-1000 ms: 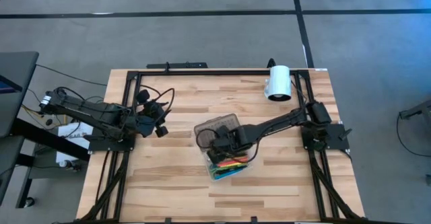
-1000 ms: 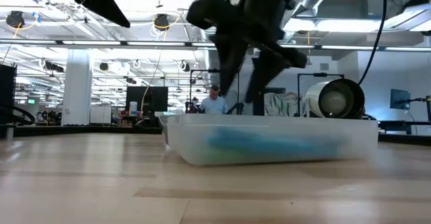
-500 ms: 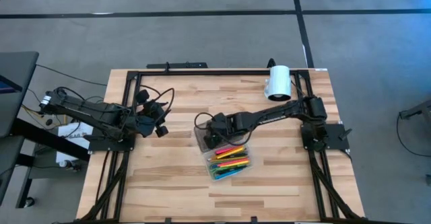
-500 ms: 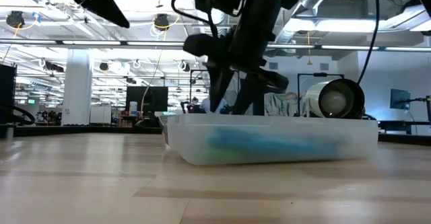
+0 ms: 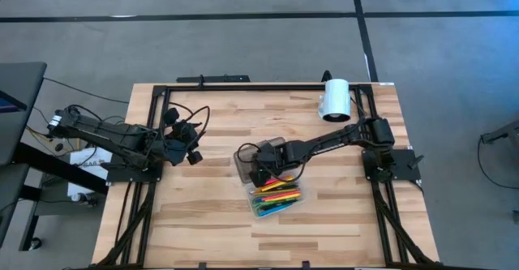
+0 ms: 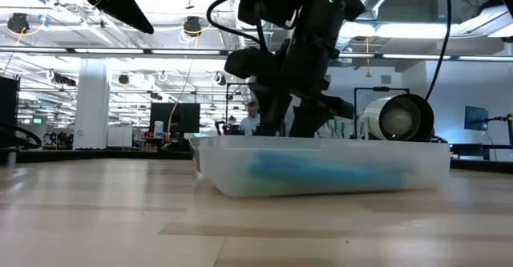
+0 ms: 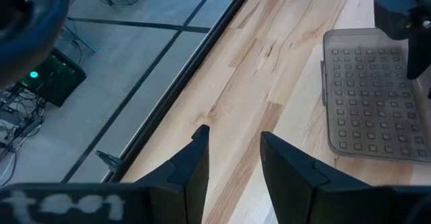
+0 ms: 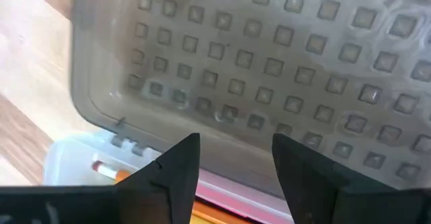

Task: Pick & place school supplies into a supply box
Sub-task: Adjust the supply box

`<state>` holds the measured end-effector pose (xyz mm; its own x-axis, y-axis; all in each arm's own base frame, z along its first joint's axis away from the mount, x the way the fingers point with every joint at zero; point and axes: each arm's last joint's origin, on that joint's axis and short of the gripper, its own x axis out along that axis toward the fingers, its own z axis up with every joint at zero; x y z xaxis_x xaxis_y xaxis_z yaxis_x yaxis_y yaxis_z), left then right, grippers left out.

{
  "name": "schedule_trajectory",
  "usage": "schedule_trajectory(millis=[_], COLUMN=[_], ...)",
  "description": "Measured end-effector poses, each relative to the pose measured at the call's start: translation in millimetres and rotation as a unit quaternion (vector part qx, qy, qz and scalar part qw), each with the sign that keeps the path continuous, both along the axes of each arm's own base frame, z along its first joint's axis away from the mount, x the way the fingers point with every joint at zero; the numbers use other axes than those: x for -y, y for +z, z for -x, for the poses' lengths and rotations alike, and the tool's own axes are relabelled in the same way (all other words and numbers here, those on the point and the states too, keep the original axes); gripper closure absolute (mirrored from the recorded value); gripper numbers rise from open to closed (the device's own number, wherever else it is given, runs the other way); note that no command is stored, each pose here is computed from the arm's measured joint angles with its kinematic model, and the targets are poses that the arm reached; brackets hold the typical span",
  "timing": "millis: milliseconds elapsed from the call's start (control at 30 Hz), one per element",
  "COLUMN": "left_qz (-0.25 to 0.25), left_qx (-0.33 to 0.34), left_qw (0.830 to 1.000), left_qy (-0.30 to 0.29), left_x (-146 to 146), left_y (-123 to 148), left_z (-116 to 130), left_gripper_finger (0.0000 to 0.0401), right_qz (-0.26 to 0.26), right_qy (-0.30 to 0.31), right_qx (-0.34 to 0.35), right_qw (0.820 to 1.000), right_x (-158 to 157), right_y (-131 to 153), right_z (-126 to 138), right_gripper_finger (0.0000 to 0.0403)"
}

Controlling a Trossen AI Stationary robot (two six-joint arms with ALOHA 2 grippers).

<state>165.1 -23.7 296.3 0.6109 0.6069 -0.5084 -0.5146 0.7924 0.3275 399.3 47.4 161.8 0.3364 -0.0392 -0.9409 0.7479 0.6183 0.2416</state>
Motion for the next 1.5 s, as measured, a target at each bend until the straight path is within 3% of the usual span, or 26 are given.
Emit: schedule_trajectory(millis=[667,1100,1333,1500], left_qz=[0.012,0.018,0.026,0.031], left_qx=[0.006,0.004,0.004,0.003], left_qw=[1.000,1.000,1.000,0.999], left_qy=[0.001,-0.005,-0.011,-0.016], left_x=[1,1,1,2], left_y=[0,0,0,-1], left_z=[0,0,-1,-1], left_gripper_finger=[0.0277,0.0277,0.0277,0.0277], right_qz=[-0.005,0.019,-0.030,-0.036], right_qy=[0.063,0.172,0.028,0.001], right_qx=[-0.008,-0.009,-0.026,-0.025], right_qw=[0.998,0.985,0.999,0.999], right_x=[-5,-39,-29,-24], right_y=[-1,-1,-2,-2], right_z=[2,7,9,8], right_gripper_finger=[0.0205,0.0205,0.0209,0.0208])
